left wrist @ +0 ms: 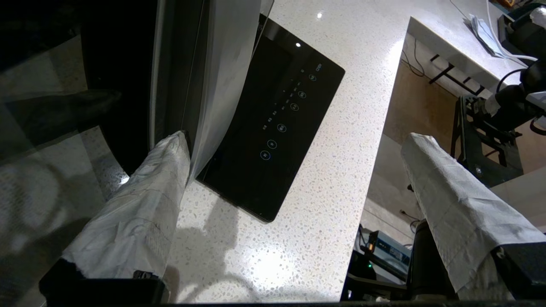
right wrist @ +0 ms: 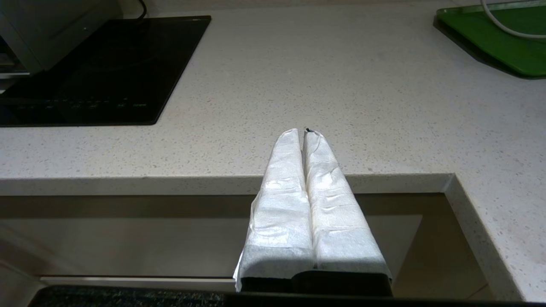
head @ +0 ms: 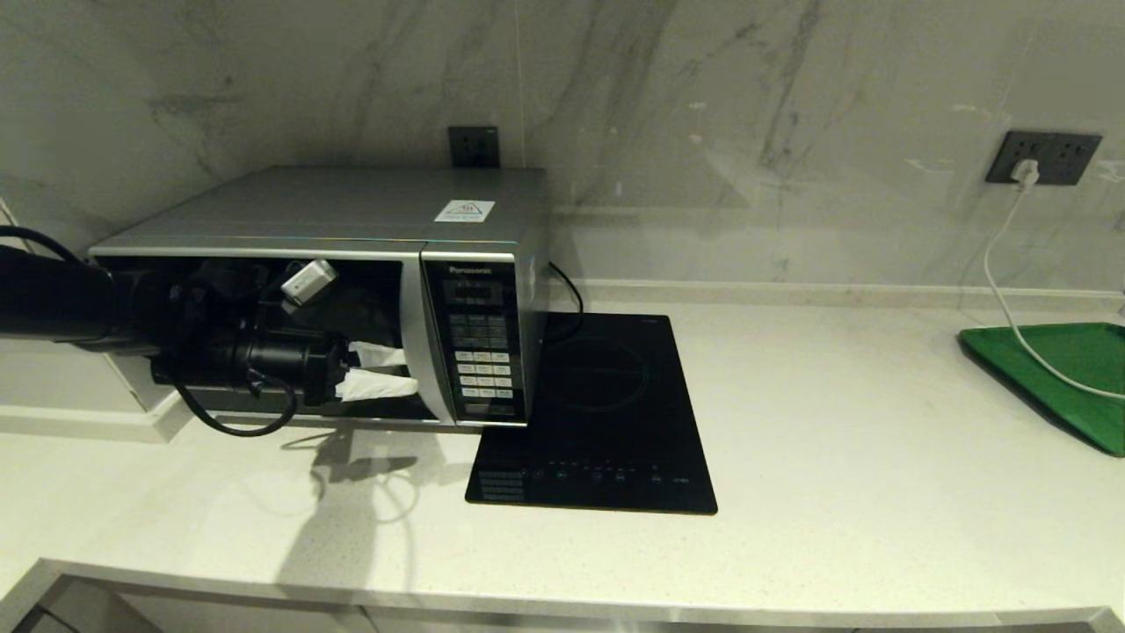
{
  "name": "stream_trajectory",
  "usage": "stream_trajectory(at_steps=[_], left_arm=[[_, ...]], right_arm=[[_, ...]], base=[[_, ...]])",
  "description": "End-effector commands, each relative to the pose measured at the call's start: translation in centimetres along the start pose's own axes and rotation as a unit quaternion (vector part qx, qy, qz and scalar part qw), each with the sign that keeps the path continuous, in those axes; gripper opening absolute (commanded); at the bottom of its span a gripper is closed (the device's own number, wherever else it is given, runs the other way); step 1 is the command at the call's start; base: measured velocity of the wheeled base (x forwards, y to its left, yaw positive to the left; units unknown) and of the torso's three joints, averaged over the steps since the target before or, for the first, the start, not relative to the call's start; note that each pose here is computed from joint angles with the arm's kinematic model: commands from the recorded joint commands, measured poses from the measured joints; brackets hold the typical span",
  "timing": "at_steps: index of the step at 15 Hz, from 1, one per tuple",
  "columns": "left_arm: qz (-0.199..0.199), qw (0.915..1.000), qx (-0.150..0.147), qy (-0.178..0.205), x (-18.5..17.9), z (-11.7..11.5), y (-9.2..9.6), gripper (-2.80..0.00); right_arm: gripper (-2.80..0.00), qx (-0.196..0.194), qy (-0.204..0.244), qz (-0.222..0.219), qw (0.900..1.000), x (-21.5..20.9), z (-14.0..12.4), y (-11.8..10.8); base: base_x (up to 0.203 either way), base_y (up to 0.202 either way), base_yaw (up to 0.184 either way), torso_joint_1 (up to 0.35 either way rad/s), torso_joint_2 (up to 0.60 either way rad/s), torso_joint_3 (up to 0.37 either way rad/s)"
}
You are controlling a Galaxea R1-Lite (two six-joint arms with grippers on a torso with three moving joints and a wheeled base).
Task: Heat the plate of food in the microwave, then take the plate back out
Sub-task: Open the microwave oven
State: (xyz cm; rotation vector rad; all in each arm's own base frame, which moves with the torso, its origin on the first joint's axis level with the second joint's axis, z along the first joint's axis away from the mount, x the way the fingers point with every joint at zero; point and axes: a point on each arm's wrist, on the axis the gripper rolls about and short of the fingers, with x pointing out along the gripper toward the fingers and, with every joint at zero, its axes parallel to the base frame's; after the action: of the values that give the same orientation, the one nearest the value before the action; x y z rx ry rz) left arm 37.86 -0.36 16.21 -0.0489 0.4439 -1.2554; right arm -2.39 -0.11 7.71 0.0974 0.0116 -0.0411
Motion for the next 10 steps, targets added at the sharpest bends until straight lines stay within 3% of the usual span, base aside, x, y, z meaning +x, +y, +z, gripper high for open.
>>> stream_trajectory(at_steps=[1,6,10], left_arm=[[-0.005,1.0000,0.003,-0.002,0.2,-0.3,0.2,0.00],[-0.030,0.9988,0.030,-0.026,0.5,-1.2,0.4,0.00],[-0.041,0.9980,0.033,-0.036,0.9,-2.0,0.7,0.00]], right_arm=[[-2.80,0.000,0.000,0.000,1.000,0.0,0.0,0.0],[-2.80,0.000,-0.001,0.000,1.000,0.0,0.0,0.0],[-2.80,0.000,0.000,0.000,1.000,0.0,0.0,0.0]], base=[[0.000,0.000,0.000,0.000,0.00,0.000],[0.000,0.000,0.000,0.000,0.00,0.000],[0.000,0.000,0.000,0.000,0.00,0.000]])
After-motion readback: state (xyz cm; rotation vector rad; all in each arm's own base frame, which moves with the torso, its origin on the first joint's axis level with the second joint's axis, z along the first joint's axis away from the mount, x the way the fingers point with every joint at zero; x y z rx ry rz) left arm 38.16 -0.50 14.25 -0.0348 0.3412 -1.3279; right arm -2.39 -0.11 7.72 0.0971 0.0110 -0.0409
